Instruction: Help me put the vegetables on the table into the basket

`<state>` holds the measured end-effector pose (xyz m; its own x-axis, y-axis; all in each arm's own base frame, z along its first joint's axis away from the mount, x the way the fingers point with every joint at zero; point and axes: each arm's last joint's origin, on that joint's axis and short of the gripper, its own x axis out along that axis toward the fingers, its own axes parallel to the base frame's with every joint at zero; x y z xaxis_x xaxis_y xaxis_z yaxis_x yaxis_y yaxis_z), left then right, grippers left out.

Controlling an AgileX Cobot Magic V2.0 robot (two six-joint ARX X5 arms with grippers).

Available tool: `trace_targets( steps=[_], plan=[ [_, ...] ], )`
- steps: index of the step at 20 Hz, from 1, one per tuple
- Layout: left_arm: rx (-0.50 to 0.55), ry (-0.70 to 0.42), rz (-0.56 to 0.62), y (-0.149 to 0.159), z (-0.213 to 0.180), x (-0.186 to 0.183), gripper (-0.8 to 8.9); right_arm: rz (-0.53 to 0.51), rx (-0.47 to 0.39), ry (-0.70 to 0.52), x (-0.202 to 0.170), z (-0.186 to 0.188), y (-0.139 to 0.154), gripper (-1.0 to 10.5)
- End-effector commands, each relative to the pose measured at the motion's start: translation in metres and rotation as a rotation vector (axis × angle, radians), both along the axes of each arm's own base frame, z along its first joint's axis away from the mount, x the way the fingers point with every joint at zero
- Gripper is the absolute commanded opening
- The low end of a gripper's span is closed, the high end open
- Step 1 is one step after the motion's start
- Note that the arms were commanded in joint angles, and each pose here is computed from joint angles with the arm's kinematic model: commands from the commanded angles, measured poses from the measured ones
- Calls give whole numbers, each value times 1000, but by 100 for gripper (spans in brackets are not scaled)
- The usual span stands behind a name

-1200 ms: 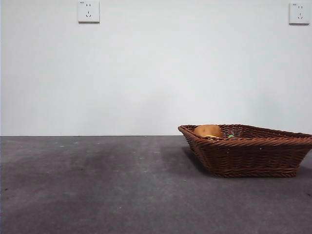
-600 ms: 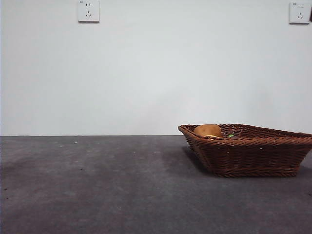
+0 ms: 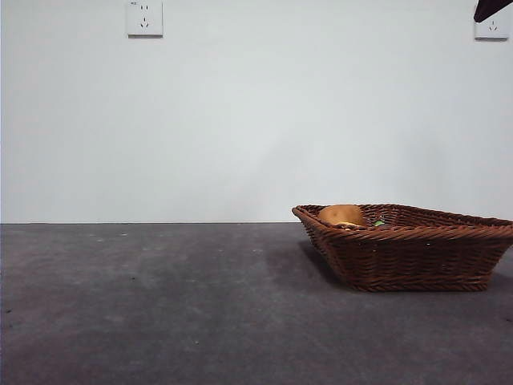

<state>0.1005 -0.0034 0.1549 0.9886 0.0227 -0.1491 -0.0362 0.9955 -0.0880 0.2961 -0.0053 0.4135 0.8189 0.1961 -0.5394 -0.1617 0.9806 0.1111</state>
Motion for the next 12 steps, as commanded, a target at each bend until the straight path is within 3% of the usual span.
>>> trace_targets(
  steps=[1, 7, 12],
  plan=[
    [14, 31, 16, 2, -6, -3, -3, -2, -4, 4, 2, -2, 0, 0],
    [88, 15, -112, -1, -6, -4, -3, -2, -4, 4, 2, -2, 0, 0],
    [92, 8, -117, -1, -5, -4, -3, -2, -4, 4, 2, -2, 0, 0]
  ],
)
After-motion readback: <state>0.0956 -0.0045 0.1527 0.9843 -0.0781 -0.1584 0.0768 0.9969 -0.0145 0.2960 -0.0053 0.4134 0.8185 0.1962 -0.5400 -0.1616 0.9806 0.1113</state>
